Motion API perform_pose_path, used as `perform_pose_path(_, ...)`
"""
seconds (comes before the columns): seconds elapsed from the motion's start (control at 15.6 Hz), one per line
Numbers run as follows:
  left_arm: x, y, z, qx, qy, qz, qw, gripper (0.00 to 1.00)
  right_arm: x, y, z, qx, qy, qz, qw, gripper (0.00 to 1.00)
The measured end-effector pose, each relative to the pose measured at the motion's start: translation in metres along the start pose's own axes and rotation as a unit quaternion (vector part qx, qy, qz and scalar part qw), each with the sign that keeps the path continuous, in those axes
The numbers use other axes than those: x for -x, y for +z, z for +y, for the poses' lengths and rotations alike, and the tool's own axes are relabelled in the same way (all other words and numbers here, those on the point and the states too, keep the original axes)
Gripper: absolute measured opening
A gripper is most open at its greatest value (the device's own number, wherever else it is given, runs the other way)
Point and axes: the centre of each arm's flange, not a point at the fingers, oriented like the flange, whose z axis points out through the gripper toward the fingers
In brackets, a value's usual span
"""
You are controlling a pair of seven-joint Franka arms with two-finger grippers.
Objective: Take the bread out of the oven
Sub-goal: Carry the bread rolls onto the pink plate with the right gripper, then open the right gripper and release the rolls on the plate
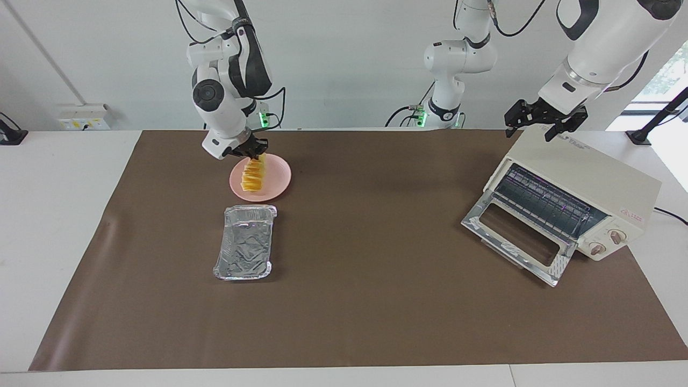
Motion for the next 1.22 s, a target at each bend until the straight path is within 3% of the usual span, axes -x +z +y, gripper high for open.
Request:
perform_pose_path(0.39, 0.000, 0.000, 0.000, 0.000, 0.000, 0.000, 1.000, 1.00, 0.000, 0.011, -0.002, -0.001, -0.001, 0.002, 1.000, 0.08)
perform_pose_path(0.51, 0.000, 0.000, 0.000, 0.000, 0.000, 0.000, 1.000, 1.00, 0.000, 0.011, -0.002, -0.001, 0.003, 0.002, 1.000, 0.20)
perform_pose_path(0.84, 0.000, 0.000, 0.000, 0.000, 0.000, 0.000, 1.000, 1.00, -0.004, 0.000, -0.003, -0.004, 0.013, 0.013, 1.000, 0.74)
perform_pose_path(1.03, 0.000, 0.000, 0.000, 0.000, 0.000, 0.000, 1.000, 1.00, -0.014, -0.043, -0.005, -0.011, 0.013, 0.034, 0.999, 1.00)
perform_pose_path(1.22, 0.000, 0.000, 0.000, 0.000, 0.000, 0.000, 1.000, 1.00, -0.021, -0.109, 0.002, -0.021, 0.022, 0.062, 0.998, 1.00)
